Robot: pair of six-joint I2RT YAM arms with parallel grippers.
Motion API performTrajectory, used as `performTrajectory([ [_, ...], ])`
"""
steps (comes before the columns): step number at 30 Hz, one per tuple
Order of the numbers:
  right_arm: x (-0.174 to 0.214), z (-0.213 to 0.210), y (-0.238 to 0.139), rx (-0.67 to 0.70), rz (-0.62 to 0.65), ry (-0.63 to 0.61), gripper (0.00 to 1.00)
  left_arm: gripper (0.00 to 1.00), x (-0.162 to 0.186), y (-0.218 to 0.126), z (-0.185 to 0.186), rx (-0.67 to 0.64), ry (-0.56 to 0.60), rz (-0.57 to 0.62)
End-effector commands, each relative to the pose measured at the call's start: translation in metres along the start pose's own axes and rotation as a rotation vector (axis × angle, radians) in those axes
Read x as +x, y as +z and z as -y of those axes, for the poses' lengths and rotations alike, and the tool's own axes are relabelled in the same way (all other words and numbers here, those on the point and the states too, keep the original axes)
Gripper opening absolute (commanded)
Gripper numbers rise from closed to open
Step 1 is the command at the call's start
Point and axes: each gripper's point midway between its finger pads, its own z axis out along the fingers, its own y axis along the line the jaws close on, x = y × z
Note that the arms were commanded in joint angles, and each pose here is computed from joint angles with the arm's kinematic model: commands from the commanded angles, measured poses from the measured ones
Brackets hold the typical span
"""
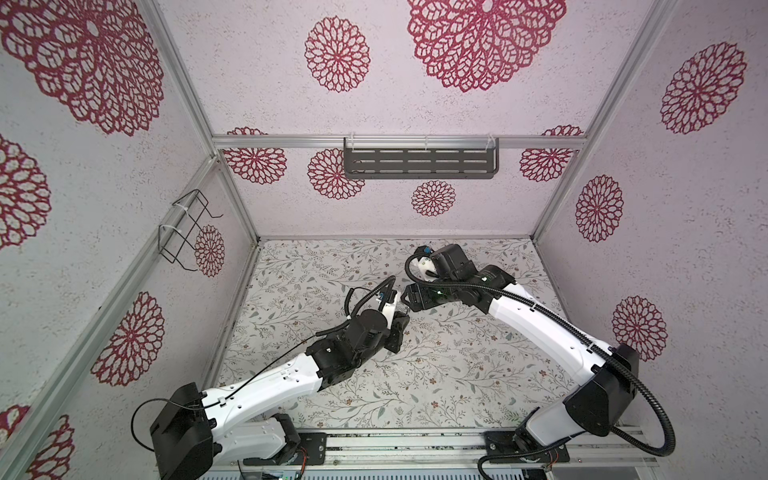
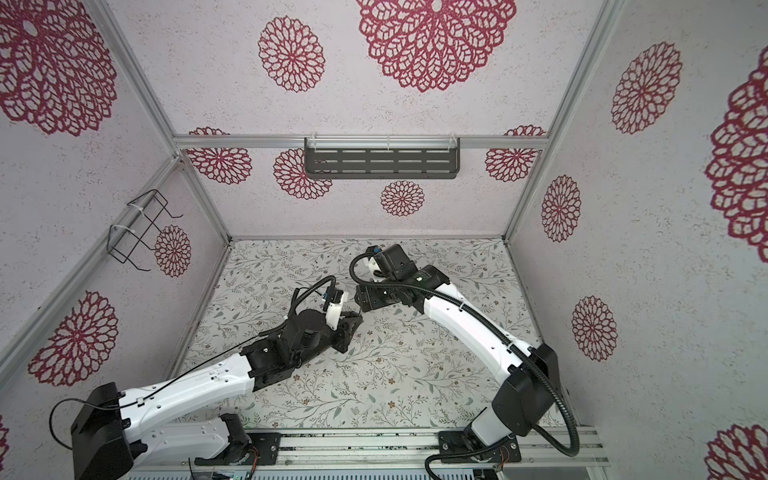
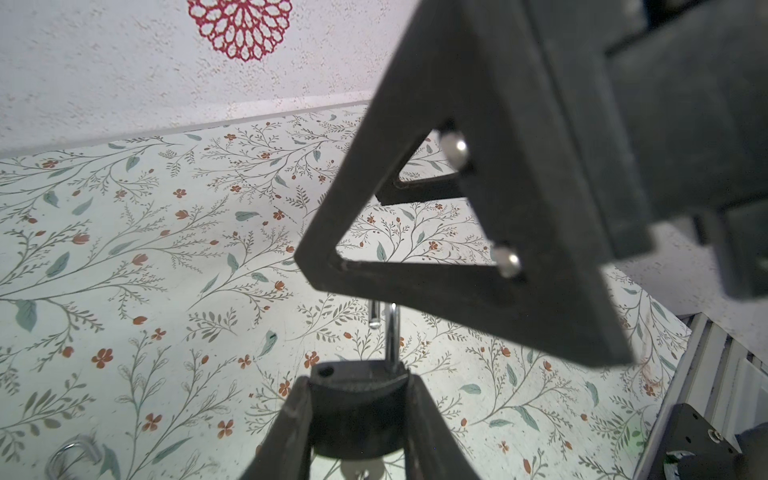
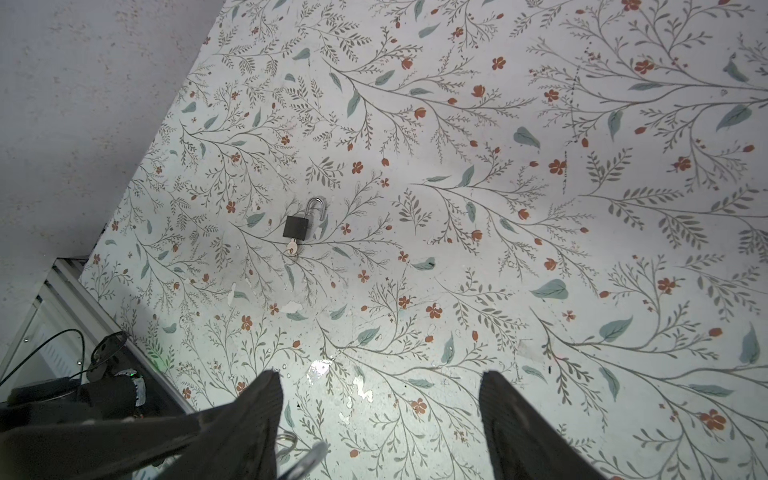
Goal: Unlock with the key
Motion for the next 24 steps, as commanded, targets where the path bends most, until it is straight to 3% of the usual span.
performTrajectory([
  [1,0.000,0.006,-0.008,0.025,-0.020,-0.037,0.78,0.00,-0.009,-0.005,0.004,0.007,0.032,0.047],
  [24,0.010,-0.002,-0.029,-0.155,-0.015,0.011,0.79,0.00,-0.012,-0.011,0.001,0.003,0.022,0.087],
])
